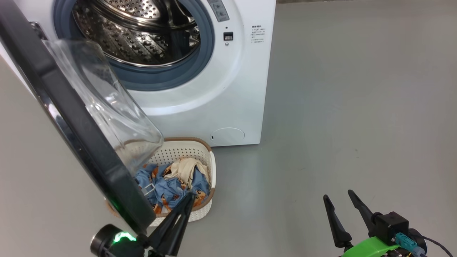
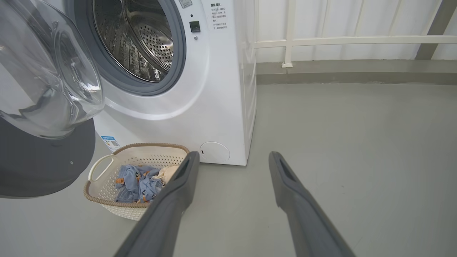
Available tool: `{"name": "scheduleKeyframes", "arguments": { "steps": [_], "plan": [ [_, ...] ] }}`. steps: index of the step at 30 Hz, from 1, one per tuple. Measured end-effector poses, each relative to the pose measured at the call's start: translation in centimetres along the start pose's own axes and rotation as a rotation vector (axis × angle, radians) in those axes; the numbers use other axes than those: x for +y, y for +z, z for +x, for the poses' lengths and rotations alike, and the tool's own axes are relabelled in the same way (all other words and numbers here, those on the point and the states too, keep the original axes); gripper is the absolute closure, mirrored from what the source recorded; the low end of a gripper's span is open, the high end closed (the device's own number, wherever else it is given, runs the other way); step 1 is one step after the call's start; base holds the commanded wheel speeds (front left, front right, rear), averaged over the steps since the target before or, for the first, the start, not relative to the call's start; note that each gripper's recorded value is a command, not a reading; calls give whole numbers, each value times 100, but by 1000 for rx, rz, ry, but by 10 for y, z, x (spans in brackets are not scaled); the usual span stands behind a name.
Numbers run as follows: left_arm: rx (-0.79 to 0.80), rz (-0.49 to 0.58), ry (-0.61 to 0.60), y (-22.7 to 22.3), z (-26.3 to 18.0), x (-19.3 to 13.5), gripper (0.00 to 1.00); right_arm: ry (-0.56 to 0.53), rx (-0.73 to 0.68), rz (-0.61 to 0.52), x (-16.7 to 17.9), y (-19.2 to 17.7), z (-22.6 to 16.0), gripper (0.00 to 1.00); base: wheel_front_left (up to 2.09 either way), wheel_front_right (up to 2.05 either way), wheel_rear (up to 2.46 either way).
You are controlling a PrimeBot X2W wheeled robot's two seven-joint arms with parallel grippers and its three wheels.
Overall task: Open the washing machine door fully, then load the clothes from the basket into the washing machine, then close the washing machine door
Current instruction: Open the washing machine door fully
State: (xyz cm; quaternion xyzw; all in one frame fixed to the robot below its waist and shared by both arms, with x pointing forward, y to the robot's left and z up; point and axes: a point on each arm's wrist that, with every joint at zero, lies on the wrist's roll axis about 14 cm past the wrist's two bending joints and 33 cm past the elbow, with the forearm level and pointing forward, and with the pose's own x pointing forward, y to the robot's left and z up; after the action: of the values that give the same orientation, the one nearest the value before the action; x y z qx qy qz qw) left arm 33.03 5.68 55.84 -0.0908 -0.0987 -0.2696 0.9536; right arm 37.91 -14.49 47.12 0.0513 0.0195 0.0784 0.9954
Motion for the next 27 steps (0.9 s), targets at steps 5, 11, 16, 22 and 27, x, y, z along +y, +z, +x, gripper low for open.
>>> {"name": "scheduleKeyframes", "arguments": {
  "steps": [5,11,16,22,27],
  "plan": [
    [71,-26,50,-24,-4,13,100,-3,9,6,-1,-3,0,0,0,0,0],
    [87,-40,107,-31,-5,29,100,-4,19,9,-1,-7,1,0,0,0,0],
    [73,-31,126,-27,0,39,100,-5,26,17,-1,-9,1,0,0,0,0],
    [80,-36,162,-30,0,50,100,-6,33,20,-1,-11,1,0,0,0,0],
    [92,-45,201,-35,-3,60,100,-9,35,25,-2,-12,2,0,0,0,0]
  ]
}}
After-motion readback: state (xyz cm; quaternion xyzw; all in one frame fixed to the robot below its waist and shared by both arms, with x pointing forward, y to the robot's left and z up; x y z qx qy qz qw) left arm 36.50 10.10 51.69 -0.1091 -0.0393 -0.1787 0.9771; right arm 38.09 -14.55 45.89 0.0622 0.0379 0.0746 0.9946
